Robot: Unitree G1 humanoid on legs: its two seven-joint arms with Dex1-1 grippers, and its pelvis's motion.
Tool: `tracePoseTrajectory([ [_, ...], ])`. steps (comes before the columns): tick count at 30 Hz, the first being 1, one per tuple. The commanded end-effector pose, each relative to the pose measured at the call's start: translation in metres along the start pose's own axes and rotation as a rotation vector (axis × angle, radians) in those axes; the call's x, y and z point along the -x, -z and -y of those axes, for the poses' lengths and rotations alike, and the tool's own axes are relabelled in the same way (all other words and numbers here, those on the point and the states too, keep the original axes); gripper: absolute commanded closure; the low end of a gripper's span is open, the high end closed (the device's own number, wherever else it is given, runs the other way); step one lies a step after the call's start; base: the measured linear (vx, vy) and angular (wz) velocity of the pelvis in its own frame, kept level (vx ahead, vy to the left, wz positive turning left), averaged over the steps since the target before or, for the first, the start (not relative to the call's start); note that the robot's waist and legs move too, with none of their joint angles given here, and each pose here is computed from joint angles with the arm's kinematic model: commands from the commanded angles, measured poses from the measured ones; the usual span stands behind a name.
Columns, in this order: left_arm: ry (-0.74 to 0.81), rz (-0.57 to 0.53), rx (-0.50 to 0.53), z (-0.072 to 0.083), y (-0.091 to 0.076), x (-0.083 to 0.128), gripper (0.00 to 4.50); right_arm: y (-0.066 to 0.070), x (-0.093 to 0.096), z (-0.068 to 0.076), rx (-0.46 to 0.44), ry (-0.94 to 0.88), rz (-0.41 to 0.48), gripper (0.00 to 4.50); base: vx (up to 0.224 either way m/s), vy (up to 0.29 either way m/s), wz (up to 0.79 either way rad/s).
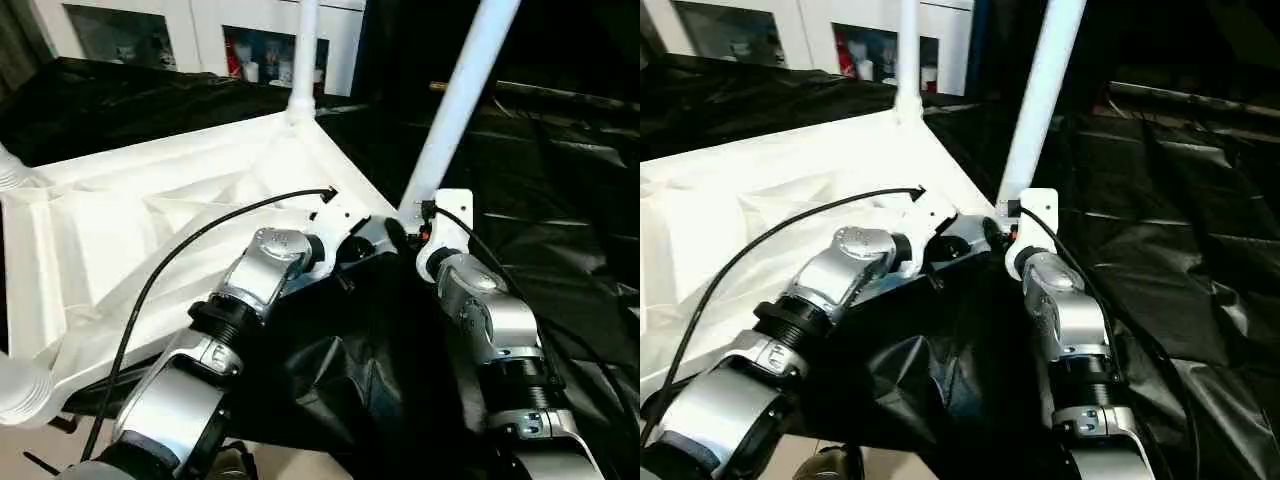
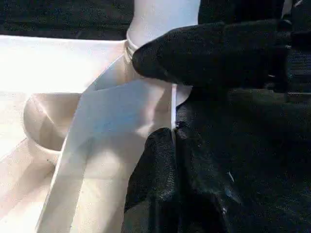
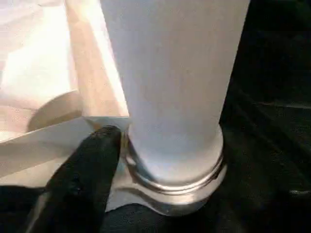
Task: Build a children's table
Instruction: Rotate leg to tighten
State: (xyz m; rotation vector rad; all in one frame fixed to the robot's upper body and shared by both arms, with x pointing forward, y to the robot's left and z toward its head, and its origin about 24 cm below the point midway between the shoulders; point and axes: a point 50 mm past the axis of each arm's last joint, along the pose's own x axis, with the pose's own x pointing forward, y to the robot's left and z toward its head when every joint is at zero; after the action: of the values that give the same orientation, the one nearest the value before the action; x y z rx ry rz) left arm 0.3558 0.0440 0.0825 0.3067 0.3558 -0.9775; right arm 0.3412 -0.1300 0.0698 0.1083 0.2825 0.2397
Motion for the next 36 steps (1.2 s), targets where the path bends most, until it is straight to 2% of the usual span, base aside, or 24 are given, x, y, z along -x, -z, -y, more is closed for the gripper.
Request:
tracePoseTrajectory([
  [1,0.064,0.007,-0.044,0.006,-0.003,-0.002,4.5,-0.009,0.004,-0.009,0.041,-0.131,0.037,0.71,0.0,0.0,0.0],
  [2,0.064,0.007,-0.044,0.006,-0.003,-0.002,4.5,-0.009,0.004,-0.009,0.041,-0.131,0.037,0.67,0.0,0.0,0.0],
  [5,0.129,-0.007,-0.07,0.004,0.003,0.006,4.5,-0.015,0.017,0.008,0.156,-0.223,0.019,0.37,0.0,0.0,0.0],
  [7,0.154,-0.009,-0.077,0.004,0.005,0.01,4.5,-0.017,0.023,0.014,0.199,-0.266,0.005,0.28,0.0,0.0,0.0],
  [9,0.227,-0.004,-0.098,0.004,0.008,0.018,4.5,-0.02,0.037,0.023,0.286,-0.358,-0.028,0.11,0.0,0.0,0.0],
  [10,0.31,0.016,-0.138,0.006,0.009,0.027,4.5,-0.022,0.049,0.031,0.355,-0.429,-0.062,0.11,0.051,-0.012,0.02],
  [13,0.409,0.035,-0.138,0.011,0.009,0.037,4.5,-0.026,0.058,0.039,0.414,-0.466,-0.078,0.11,0.045,-0.009,0.0],
  [16,0.452,0.02,-0.137,0.013,0.011,0.042,4.5,-0.028,0.063,0.042,0.401,-0.493,-0.084,0.11,0.0,0.0,0.0],
  [23,0.453,0.005,-0.144,0.011,0.014,0.048,4.5,-0.019,0.077,0.038,0.425,-0.654,-0.173,0.11,0.0,0.0,0.0],
  [30,0.45,0.003,-0.144,0.01,0.014,0.049,4.5,-0.018,0.076,0.038,0.412,-0.667,-0.17,0.11,0.0,0.0,0.0],
  [32,0.45,0.003,-0.144,0.01,0.014,0.049,4.5,-0.018,0.075,0.038,0.399,-0.669,-0.16,0.44,0.0,0.0,0.0],
  [35,0.451,0.001,-0.144,0.01,0.014,0.05,4.5,-0.017,0.075,0.037,0.395,-0.669,-0.159,0.56,0.0,0.0,0.0],
  [36,0.45,0.001,-0.144,0.01,0.014,0.05,4.5,-0.015,0.074,0.037,0.396,-0.668,-0.162,0.81,0.0,0.0,0.0],
])
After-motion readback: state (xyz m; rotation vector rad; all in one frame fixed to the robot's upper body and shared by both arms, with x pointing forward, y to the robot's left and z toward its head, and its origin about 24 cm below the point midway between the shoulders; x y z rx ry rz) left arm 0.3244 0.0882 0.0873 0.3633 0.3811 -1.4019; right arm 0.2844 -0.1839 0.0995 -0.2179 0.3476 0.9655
